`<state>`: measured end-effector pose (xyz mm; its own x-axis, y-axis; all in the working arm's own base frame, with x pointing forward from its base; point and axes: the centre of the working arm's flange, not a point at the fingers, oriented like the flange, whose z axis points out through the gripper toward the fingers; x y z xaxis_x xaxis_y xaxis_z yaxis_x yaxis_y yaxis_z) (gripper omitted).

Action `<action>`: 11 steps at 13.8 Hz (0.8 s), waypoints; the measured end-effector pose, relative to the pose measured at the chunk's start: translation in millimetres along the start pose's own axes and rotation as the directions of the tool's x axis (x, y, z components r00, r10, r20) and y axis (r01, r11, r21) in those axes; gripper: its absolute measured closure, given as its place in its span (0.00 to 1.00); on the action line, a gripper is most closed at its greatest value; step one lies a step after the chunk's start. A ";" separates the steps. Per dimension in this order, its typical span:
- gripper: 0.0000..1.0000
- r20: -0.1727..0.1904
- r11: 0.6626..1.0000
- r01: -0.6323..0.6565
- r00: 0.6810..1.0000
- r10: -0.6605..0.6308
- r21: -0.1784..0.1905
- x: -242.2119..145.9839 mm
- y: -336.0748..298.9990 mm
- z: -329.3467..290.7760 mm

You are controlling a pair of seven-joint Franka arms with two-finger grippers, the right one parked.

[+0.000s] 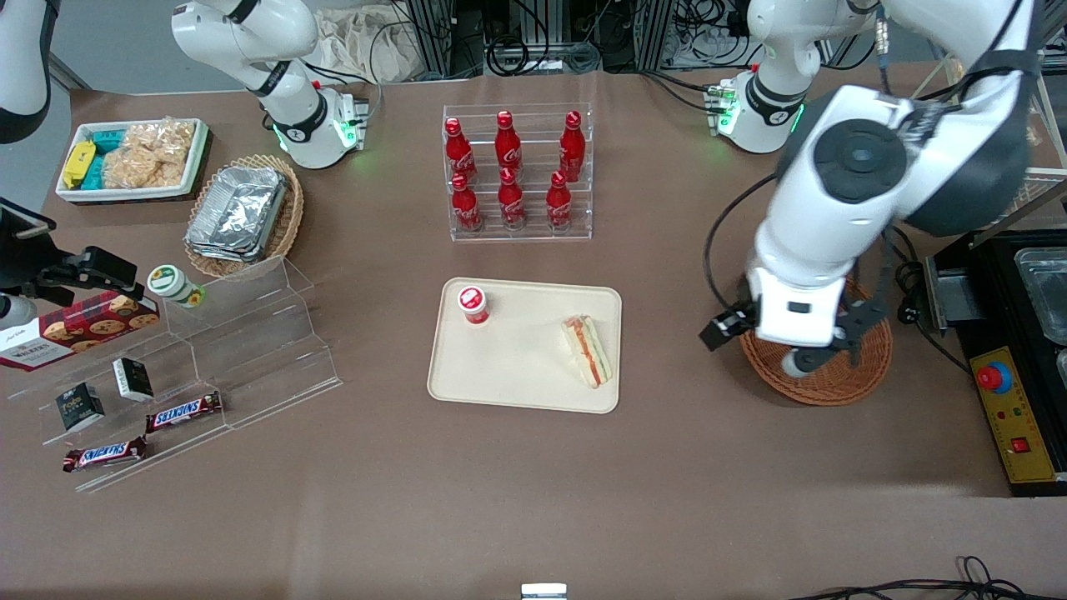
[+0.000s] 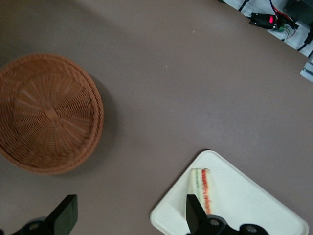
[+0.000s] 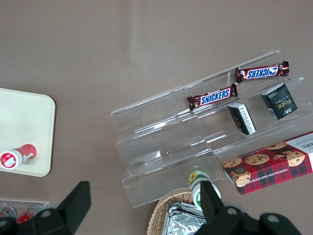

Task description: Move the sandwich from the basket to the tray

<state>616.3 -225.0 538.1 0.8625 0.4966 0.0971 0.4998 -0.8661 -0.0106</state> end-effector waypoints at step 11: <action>0.00 0.053 0.937 -0.348 0.935 0.350 -0.045 60.2 -229.3 -65.4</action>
<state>548.5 -0.2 611.5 0.9857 0.1648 0.0341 0.1648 -0.9863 0.0015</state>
